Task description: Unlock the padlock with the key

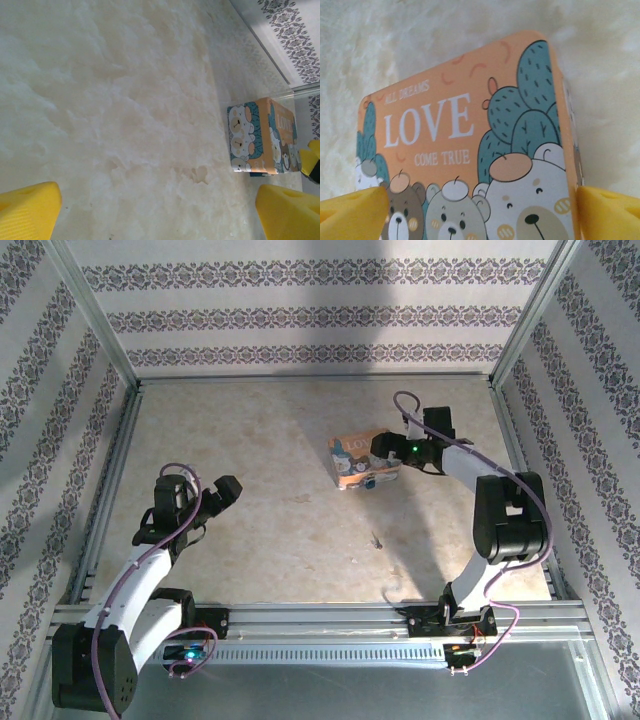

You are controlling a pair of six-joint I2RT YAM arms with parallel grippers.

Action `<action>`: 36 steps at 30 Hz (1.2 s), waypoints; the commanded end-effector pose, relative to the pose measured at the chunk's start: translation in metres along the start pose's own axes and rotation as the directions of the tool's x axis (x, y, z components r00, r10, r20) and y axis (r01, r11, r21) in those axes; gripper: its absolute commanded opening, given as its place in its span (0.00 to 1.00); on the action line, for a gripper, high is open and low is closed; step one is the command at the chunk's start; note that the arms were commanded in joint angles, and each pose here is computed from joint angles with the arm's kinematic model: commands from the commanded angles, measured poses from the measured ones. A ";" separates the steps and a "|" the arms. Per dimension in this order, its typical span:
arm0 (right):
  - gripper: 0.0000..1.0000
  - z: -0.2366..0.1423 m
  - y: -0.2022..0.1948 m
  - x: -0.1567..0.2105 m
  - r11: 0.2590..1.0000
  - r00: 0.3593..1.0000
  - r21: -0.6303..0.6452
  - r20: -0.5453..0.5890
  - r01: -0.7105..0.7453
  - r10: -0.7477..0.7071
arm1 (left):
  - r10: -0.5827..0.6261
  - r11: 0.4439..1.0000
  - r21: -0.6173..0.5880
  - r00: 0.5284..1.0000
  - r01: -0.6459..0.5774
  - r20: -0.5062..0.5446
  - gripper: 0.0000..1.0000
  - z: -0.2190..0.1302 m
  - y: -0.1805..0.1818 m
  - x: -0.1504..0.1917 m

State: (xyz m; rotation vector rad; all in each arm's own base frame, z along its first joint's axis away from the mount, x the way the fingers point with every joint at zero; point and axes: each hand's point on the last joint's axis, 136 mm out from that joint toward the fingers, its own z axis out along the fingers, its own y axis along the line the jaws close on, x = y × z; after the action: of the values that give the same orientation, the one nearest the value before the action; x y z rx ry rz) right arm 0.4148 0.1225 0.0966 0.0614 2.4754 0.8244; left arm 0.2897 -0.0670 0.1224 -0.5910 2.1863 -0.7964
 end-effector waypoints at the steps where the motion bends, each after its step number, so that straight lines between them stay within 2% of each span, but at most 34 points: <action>1: 0.95 -0.002 0.028 0.014 0.998 1.000 -0.064 -0.029 0.005 -0.007 | 0.031 1.000 0.001 0.999 -0.031 0.010 0.99 -0.004 -0.008 -0.006; 14: 0.95 0.019 0.092 0.076 0.992 0.993 -0.116 -0.102 0.044 -0.056 | 0.023 1.000 0.007 1.000 -0.023 0.004 0.99 -0.005 -0.010 -0.004; 25: 0.95 0.019 0.112 0.108 0.988 0.982 -0.136 -0.161 0.073 -0.094 | -0.014 0.997 0.074 1.000 0.015 -0.018 0.99 -0.001 -0.019 -0.001; 32: 0.91 -0.002 0.093 0.114 0.994 0.983 -0.019 -0.145 0.108 -0.110 | -0.028 0.989 0.144 0.998 0.037 -0.065 1.00 0.005 -0.034 0.008; 36: 0.87 -0.034 0.072 0.126 0.982 0.975 0.117 -0.185 0.149 -0.126 | 0.009 0.985 0.171 0.995 0.008 -0.096 1.00 0.011 -0.048 0.018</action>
State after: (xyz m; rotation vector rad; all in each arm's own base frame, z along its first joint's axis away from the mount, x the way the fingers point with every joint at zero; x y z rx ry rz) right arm 0.3026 0.2151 0.1088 -0.1411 2.5698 0.8184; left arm 0.2887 -0.1004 0.1251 -0.5364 2.2159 -0.9579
